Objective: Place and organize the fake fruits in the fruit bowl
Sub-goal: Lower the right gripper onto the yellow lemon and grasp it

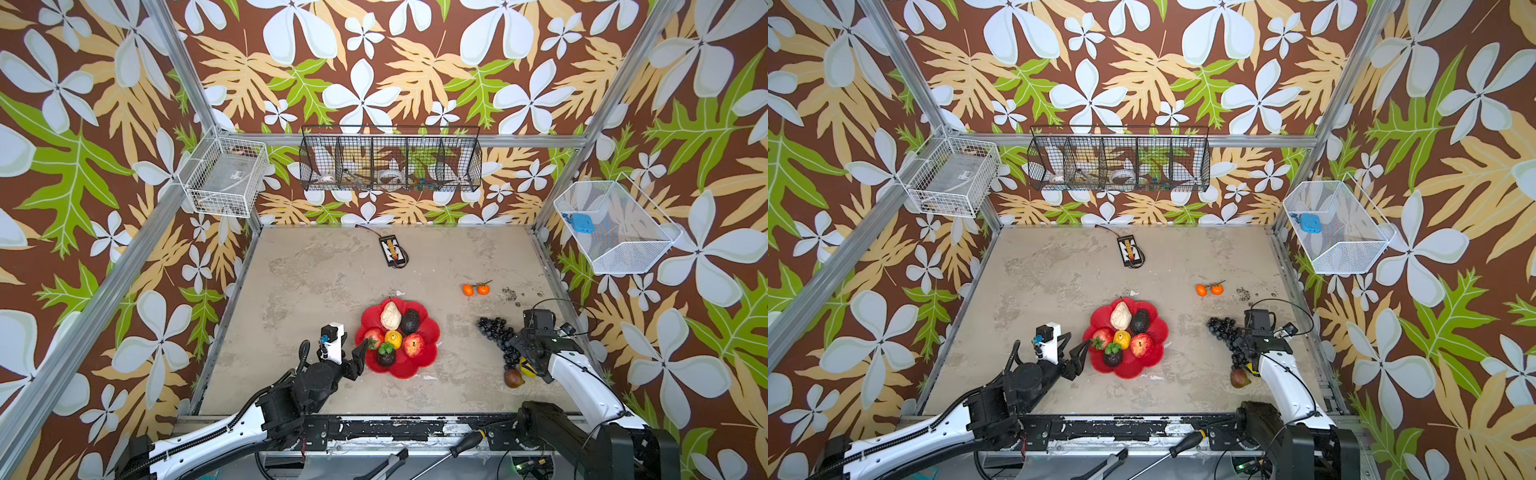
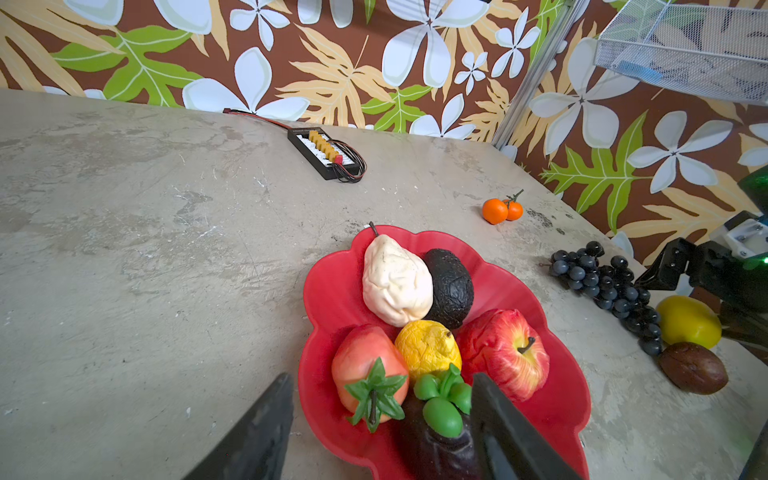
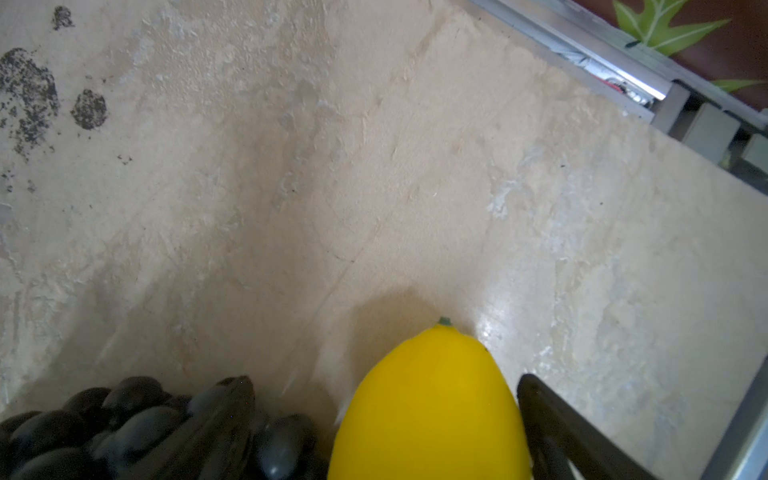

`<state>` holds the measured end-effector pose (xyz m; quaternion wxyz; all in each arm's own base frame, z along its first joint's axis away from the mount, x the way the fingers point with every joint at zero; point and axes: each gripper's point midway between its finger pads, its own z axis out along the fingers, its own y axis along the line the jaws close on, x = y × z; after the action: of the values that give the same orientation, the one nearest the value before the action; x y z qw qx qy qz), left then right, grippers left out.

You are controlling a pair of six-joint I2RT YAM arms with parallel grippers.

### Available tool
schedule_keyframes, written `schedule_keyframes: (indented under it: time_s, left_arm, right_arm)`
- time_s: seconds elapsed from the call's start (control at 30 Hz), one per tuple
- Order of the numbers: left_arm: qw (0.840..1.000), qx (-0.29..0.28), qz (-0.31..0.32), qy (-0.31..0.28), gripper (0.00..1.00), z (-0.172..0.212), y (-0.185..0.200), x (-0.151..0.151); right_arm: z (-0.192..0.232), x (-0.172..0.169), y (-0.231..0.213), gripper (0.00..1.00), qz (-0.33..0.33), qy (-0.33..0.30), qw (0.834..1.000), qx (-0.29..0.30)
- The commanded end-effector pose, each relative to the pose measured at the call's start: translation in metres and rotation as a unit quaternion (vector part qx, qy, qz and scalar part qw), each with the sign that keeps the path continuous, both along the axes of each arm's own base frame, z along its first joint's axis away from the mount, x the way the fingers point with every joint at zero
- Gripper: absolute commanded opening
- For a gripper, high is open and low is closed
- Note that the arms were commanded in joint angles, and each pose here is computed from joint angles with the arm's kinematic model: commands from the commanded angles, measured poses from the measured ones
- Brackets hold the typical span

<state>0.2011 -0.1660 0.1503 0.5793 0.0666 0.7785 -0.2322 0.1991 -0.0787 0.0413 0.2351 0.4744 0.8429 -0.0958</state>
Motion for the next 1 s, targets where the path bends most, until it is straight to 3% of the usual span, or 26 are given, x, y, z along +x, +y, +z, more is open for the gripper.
schedule_keyframes:
  time_s: [0.0, 0.33, 0.5, 0.97]
  left_arm:
    - [1.0, -0.009, 0.008, -0.01, 0.68, 0.0058, 0.0016, 0.0018]
    - [1.0, -0.009, 0.01, -0.009, 0.68, 0.0056, 0.0021, 0.0023]
    - [1.0, -0.009, 0.01, -0.009, 0.68, 0.0058, 0.0021, 0.0023]
    - [1.0, -0.013, 0.015, -0.012, 0.68, 0.0067, 0.0054, 0.0022]
  right_arm:
    - [-0.0015, 0.0018, 0.0001, 0.94, -0.002, -0.007, 1.0, 0.001]
    - [-0.0083, 0.0041, 0.0038, 0.73, 0.007, -0.014, 1.0, 0.01]
    - [-0.0034, 0.0022, -0.0006, 0.72, 0.001, -0.023, 1.0, -0.003]
    - [-0.0032, -0.0013, 0.0029, 0.58, 0.011, -0.032, 0.999, 0.002]
